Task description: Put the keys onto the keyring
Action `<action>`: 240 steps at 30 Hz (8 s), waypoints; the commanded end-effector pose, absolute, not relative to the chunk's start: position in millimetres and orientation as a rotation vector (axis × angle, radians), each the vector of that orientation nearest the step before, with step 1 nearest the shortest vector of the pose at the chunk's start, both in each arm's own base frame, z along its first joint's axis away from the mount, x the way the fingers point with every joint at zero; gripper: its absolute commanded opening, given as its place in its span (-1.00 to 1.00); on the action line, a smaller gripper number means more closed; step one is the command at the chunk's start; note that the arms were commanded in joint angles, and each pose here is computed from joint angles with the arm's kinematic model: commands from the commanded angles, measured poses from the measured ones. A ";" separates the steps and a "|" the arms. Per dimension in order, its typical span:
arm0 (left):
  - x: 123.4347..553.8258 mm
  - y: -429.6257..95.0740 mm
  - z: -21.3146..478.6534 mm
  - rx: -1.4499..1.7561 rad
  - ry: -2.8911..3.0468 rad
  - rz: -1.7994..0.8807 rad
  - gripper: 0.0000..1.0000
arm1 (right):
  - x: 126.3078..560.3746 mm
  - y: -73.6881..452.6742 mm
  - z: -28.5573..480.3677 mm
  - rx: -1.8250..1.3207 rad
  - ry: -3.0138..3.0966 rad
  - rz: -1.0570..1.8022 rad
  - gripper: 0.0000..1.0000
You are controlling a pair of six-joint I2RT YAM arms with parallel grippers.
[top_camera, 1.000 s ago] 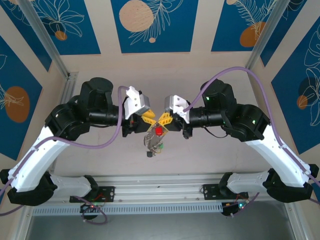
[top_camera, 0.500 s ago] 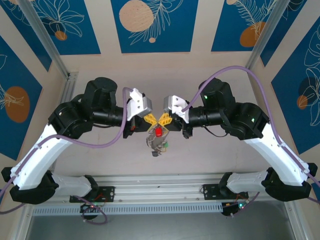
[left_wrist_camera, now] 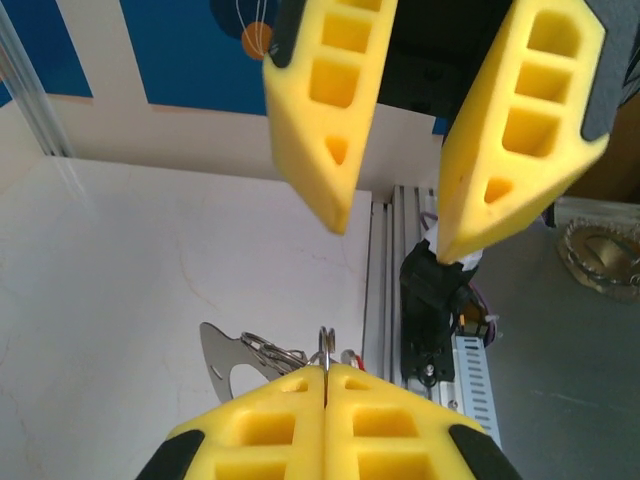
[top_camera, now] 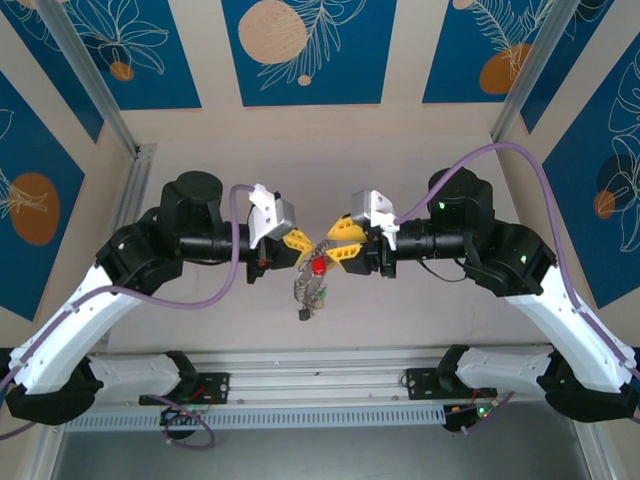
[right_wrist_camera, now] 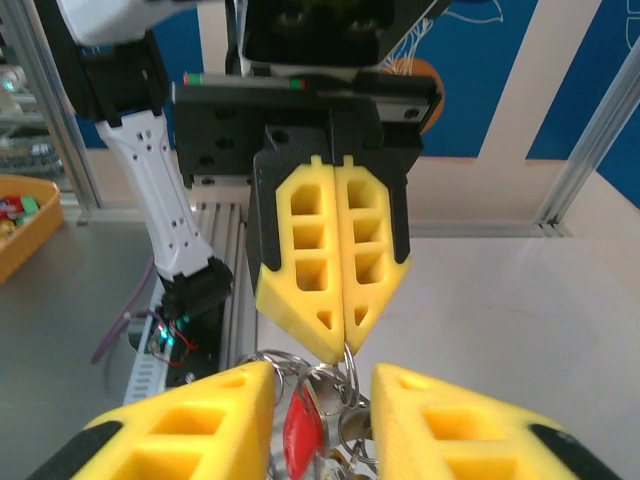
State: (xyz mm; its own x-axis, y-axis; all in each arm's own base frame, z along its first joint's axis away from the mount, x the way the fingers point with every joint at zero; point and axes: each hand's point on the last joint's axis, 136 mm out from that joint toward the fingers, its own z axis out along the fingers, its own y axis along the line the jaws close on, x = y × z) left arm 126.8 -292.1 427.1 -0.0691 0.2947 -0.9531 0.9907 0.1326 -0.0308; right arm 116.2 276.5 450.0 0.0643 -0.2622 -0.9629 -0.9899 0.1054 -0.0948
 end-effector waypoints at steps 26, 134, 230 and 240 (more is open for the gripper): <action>95.3 -290.1 495.8 1.105 1.040 -1.287 -1.00 | 101.7 279.6 452.8 -1.344 1.354 1.122 -0.74; 130.5 -294.4 448.0 1.434 1.555 -0.914 -1.00 | 114.8 294.1 468.1 -1.506 1.272 0.853 -1.00; 121.4 -289.9 502.7 1.154 1.143 -1.041 -1.00 | 123.5 254.2 435.7 -1.171 1.496 1.086 -0.06; 117.1 -294.3 499.9 1.181 1.143 -1.086 -1.00 | 126.2 268.6 465.7 -1.194 1.368 1.140 -0.07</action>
State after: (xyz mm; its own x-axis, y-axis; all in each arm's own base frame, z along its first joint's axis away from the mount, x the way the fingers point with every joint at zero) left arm 123.6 -297.2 481.1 0.0786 0.0355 -0.9963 0.9913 0.1034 0.0819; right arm 128.3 267.4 444.4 -0.1090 -0.1499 -0.9827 -0.9892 0.1136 0.0924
